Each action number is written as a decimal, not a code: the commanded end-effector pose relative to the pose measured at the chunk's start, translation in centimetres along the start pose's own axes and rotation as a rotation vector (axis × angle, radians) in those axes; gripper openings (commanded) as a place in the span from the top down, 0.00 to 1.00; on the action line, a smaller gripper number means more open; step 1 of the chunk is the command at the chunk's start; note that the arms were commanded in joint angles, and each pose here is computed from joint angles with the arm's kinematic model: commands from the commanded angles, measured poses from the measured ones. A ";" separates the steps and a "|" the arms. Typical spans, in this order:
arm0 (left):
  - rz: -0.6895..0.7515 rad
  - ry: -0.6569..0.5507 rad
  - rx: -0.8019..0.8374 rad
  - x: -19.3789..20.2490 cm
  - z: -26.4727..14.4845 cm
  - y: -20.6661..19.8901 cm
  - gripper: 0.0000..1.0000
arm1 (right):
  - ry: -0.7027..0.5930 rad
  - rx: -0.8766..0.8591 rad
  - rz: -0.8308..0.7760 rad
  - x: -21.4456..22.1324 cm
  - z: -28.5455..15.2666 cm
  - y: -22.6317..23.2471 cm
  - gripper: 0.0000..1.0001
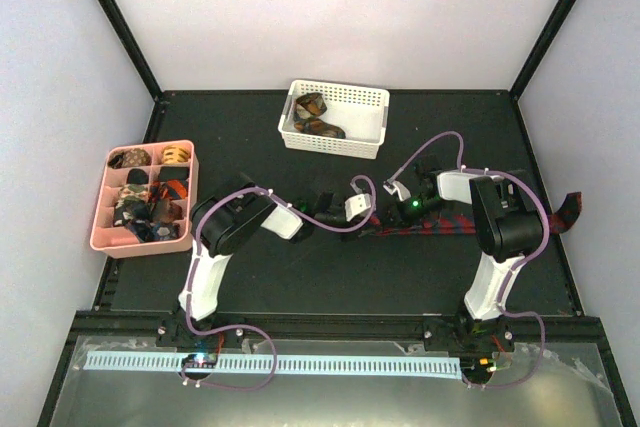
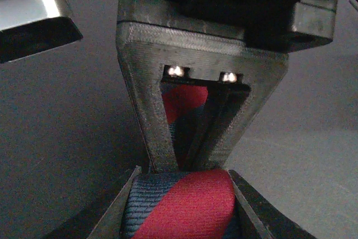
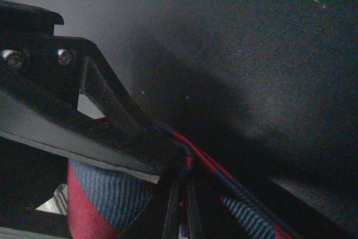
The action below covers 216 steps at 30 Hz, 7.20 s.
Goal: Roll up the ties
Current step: Roll the tie at the center of the board.
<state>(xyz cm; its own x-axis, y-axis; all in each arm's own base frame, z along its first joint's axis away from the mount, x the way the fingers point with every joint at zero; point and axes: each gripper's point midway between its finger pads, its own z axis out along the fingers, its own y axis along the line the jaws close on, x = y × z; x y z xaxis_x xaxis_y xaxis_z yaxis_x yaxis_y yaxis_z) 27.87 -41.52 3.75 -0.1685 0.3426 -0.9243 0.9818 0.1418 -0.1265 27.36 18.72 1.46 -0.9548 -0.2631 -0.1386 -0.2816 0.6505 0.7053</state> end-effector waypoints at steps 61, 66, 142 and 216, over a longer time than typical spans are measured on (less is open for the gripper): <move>0.049 0.128 -0.073 -0.3 -3.7 0.9 0.30 | 0.015 0.009 -0.002 -0.7 -0.5 0.7 0.99; 0.072 0.132 -0.063 0.7 -4.1 0.2 0.19 | 0.005 -0.001 -0.002 -0.7 -0.6 0.8 0.98; 0.041 -0.052 -0.041 2.7 -4.0 -1.6 0.18 | 0.098 0.066 0.102 3.4 3.0 -1.3 0.99; 0.119 0.033 -0.068 3.4 -2.1 -1.1 0.45 | 0.070 -0.019 0.139 2.6 2.0 -0.4 0.98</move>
<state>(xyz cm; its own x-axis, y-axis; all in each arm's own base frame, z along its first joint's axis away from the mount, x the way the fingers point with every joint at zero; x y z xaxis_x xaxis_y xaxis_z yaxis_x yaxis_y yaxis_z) 26.43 -38.24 1.68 -0.0794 0.3909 -0.9170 0.9816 0.1910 -0.0036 25.49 20.23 1.79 -0.9757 -0.2158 -0.0392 -0.1661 0.6105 0.7744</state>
